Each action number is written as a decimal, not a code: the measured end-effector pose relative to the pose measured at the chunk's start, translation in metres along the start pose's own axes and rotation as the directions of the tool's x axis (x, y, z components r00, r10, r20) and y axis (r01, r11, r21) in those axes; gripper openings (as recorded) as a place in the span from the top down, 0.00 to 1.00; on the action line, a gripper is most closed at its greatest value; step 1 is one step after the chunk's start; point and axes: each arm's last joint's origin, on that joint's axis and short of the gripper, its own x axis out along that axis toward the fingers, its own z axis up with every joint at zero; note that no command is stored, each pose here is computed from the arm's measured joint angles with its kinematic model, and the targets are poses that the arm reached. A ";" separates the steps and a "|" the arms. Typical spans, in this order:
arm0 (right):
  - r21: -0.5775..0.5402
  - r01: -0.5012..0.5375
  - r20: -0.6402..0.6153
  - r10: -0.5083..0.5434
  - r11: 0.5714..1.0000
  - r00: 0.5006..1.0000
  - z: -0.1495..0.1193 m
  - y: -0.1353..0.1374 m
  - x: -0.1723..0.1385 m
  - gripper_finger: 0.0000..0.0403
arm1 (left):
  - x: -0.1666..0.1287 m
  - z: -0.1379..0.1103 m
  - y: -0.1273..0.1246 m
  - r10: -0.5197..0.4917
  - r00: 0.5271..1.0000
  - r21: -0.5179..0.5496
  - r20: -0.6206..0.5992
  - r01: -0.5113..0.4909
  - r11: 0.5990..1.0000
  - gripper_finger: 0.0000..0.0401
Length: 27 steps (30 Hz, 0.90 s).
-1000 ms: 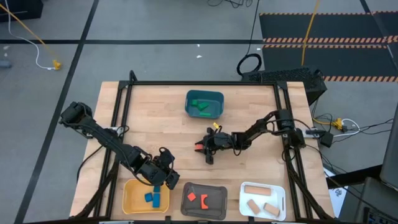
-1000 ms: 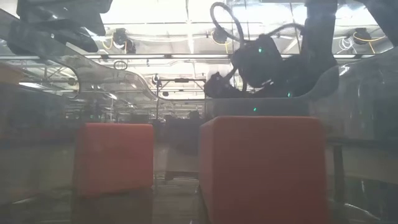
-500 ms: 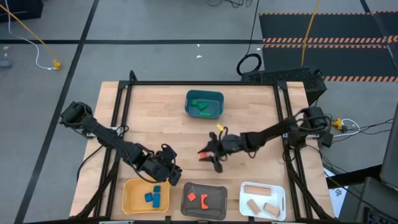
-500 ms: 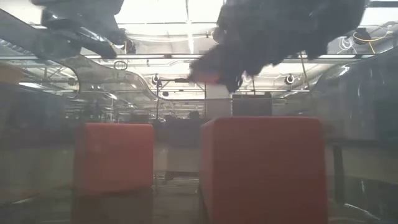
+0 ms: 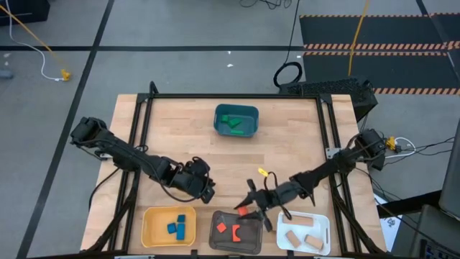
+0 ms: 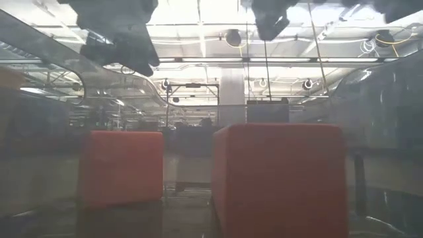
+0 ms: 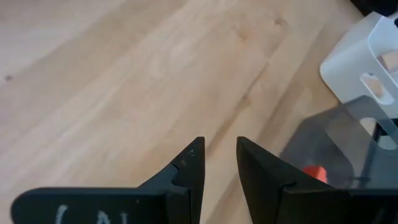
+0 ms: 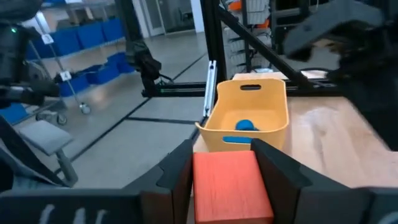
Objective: Sort & place blocks by color
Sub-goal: Put the orange block into the black bin
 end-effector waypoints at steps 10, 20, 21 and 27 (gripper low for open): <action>0.150 -0.004 0.059 -0.004 0.989 0.998 -0.014 0.033 0.002 0.69 | 0.003 0.009 0.005 0.019 1.000 0.047 0.013 -0.019 0.999 0.77; 0.309 0.015 0.117 -0.054 0.951 0.992 -0.049 0.036 0.021 0.69 | 0.003 0.007 0.004 -0.013 0.999 0.073 -0.038 0.016 0.997 0.77; 0.314 0.016 0.105 -0.051 0.949 0.993 -0.052 0.037 0.025 0.69 | 0.003 0.007 0.004 -0.015 0.999 0.080 -0.042 0.019 0.997 0.77; 0.242 0.070 -0.038 -0.063 0.968 0.997 -0.060 0.044 0.051 0.69 | 0.003 0.007 0.004 -0.019 0.999 0.115 -0.049 0.024 0.993 0.77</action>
